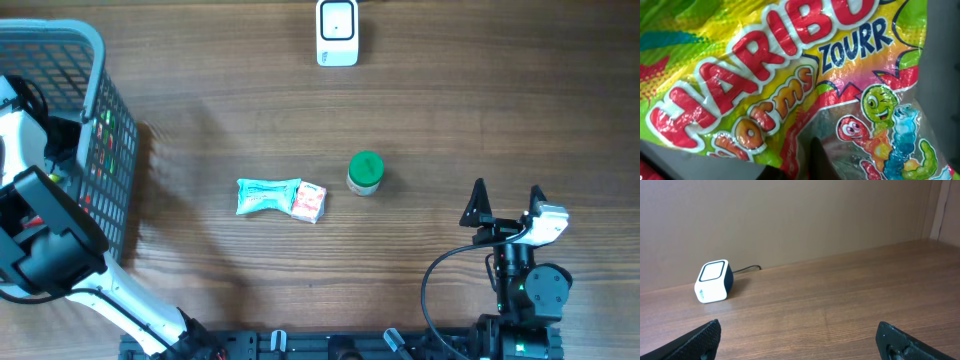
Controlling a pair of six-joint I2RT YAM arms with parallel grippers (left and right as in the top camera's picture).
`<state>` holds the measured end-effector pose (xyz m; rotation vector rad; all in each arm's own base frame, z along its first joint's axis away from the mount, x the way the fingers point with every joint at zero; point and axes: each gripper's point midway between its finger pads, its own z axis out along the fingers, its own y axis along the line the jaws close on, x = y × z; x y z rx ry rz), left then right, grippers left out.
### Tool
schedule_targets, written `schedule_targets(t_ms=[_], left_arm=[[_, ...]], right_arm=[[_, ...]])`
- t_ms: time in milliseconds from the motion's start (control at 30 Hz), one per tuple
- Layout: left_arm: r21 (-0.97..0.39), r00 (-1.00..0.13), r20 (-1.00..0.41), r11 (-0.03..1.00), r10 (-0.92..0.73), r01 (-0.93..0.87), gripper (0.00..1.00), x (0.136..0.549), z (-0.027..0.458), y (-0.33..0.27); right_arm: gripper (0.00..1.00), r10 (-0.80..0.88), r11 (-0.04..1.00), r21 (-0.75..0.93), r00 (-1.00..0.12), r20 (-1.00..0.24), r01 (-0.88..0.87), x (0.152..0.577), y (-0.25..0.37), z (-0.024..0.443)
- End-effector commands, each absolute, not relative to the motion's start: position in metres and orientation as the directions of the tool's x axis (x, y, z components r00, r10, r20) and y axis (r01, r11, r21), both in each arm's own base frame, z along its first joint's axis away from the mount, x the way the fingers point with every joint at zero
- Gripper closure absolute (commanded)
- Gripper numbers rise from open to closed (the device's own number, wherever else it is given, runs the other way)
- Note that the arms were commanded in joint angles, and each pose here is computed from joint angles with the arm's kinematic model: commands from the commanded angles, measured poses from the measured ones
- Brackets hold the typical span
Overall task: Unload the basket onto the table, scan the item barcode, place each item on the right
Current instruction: 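Grasp the Haribo bag in the basket with the left gripper, then carry the Haribo bag right and drop it right of the bottle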
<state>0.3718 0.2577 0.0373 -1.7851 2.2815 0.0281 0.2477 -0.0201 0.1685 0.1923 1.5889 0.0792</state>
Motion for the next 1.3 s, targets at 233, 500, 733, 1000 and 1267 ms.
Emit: schedule_targets(t_ms=[233,500,733,1000,1267], left_arm=[[-0.418,-0.072,-0.497,0.311,-0.865,-0.853,0.96,0.352,0.251,0.247],[-0.72,0.002,-0.501,0.415,-0.866,-0.556,0.96,0.312,0.386,0.163],[-0.754,-0.589,-0.506,0.655,-0.631,-0.054,0.96,0.329,0.395,-0.039],[-0.745,-0.881,-0.445,0.612,-0.157,0.267,0.96,0.34,0.32,-0.268],[-0.699,-0.917,-0.382,0.613,0.116,0.368,0.96,0.33,0.157,-0.432]], right_arm=[[0.0,0.16,0.985,0.159,-0.012,-0.987,0.065,0.248,-0.019,0.17],[0.0,0.16,0.985,0.159,-0.012,-0.987,0.065,0.248,-0.019,0.17],[0.0,0.16,0.985,0.159,-0.012,-0.987,0.065,0.248,-0.019,0.17],[0.0,0.16,0.985,0.159,-0.012,-0.987,0.065,0.248,-0.019,0.17],[0.0,0.16,0.985,0.159,-0.012,-0.987,0.065,0.248,-0.019,0.17]])
